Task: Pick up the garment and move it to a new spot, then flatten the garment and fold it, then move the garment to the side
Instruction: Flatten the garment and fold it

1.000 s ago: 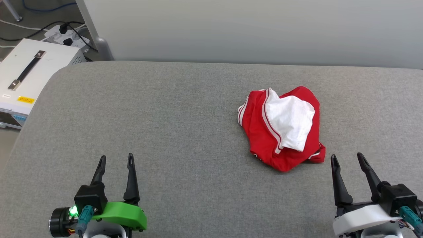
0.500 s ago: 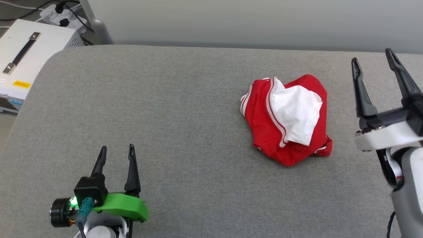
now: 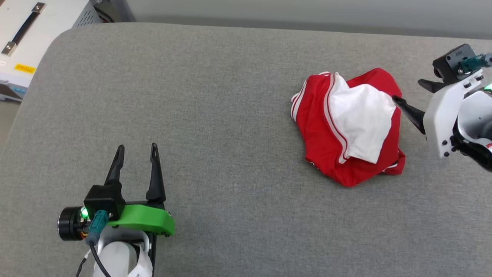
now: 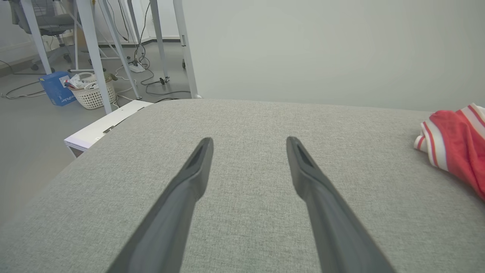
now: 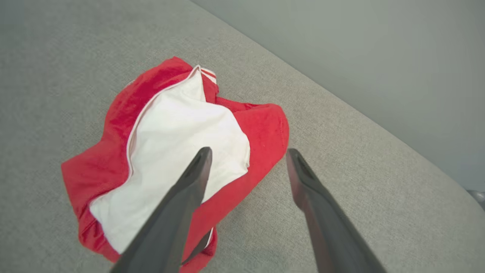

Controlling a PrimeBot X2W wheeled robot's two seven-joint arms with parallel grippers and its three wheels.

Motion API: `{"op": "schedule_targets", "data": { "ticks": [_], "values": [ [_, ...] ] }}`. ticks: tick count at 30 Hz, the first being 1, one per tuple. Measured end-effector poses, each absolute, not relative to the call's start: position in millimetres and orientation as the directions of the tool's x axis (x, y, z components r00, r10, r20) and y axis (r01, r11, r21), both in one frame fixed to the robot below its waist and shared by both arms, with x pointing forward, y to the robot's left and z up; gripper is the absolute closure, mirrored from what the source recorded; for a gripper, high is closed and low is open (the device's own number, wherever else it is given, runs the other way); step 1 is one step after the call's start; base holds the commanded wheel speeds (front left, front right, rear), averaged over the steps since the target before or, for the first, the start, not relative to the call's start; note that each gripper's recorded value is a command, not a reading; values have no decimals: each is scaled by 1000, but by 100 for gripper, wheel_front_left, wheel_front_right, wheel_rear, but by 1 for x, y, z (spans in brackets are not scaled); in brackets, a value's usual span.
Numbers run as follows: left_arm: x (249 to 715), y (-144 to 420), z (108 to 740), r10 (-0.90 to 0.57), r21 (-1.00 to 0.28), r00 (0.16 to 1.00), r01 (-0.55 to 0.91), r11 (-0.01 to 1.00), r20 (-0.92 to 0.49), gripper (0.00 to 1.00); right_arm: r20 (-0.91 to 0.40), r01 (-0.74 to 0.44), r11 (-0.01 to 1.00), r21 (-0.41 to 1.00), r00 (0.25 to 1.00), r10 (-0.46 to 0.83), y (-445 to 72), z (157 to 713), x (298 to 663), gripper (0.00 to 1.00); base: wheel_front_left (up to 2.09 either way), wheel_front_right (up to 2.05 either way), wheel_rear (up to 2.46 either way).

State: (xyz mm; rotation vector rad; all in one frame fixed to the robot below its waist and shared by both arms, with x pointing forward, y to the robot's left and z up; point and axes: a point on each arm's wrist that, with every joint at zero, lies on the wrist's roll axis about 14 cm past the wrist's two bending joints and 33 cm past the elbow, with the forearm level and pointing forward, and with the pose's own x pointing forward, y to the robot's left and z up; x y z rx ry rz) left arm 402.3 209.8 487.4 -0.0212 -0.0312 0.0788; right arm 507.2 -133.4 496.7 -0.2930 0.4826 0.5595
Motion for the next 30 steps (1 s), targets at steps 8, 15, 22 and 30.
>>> {"op": "schedule_targets", "data": {
  "ticks": [8, 15, 22, 30],
  "values": [
    [416, 209, 481, 80, -31, 997, -80, 996, 19, 0, -725, -609, 791, -55, 569, 388, -129, 434, 511, 0, 0, 0, 0],
    [419, 217, 469, 111, -31, 994, -112, 993, -14, 0, -818, -616, 786, 46, 428, 383, -113, 368, 495, 0, 0, 0, 0],
    [415, 223, 472, 134, -33, 991, -134, 990, -10, 0, -686, -602, 795, 70, 550, 477, -102, 377, 501, 100, 0, 0, 0],
    [405, 220, 486, 128, -48, 992, -126, 991, 24, 0, -457, -577, 816, 22, 721, 522, -117, 449, 515, 100, 0, 0, 0]
  ]
}}
